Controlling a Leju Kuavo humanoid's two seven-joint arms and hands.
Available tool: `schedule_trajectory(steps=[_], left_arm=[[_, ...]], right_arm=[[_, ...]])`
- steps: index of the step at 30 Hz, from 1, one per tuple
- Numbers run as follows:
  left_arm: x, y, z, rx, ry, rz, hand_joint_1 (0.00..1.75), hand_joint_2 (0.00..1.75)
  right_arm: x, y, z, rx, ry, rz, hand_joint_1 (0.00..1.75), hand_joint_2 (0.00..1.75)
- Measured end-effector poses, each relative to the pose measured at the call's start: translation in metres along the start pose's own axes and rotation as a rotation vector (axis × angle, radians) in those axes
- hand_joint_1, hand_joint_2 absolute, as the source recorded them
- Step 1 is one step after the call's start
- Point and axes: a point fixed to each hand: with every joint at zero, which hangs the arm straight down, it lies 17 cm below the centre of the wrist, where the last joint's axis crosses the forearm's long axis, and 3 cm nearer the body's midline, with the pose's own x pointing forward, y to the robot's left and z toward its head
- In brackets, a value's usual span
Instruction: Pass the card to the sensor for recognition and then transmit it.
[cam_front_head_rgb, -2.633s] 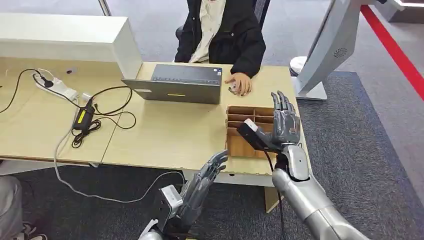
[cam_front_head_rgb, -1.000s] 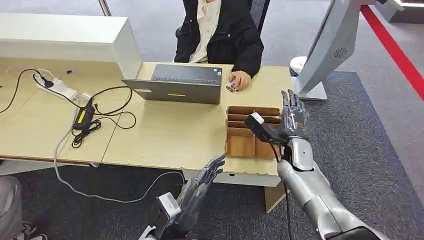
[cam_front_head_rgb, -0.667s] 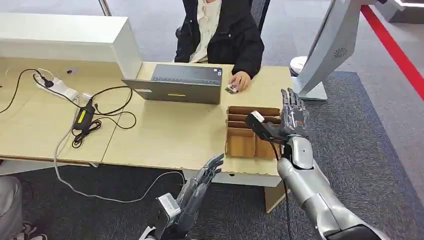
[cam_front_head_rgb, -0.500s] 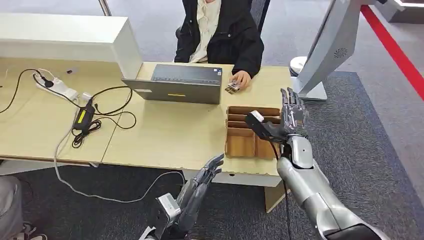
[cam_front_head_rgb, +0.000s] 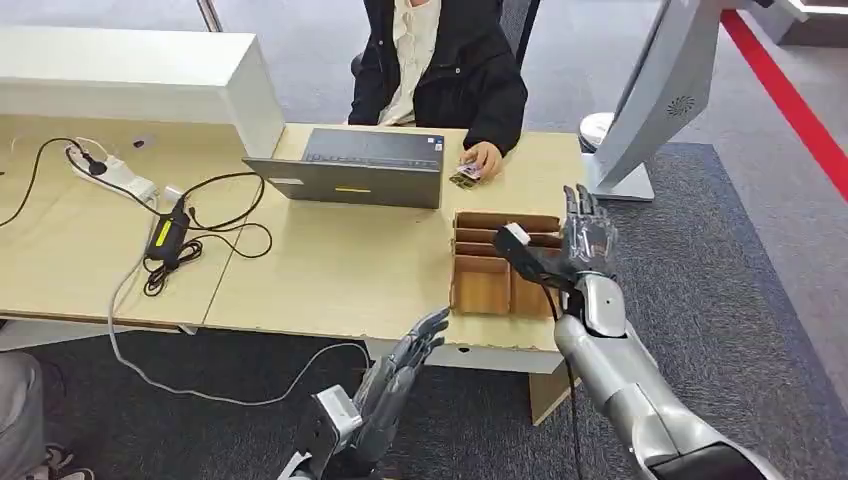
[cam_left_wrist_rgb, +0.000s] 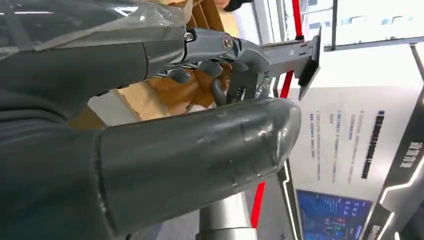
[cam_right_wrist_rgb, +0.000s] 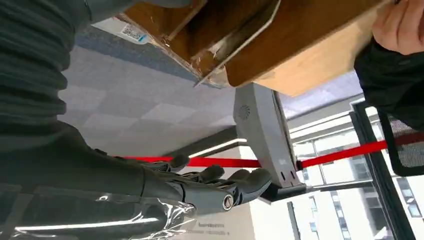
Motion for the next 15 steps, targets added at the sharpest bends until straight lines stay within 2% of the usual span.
schedule_trajectory(steps=[15], left_arm=[[0.001, -0.002, -0.001, -0.013, 0.008, 0.004, 0.0, 0.0]], right_arm=[[-0.026, 0.009, 0.002, 0.042, 0.079, -0.005, 0.0, 1.75]])
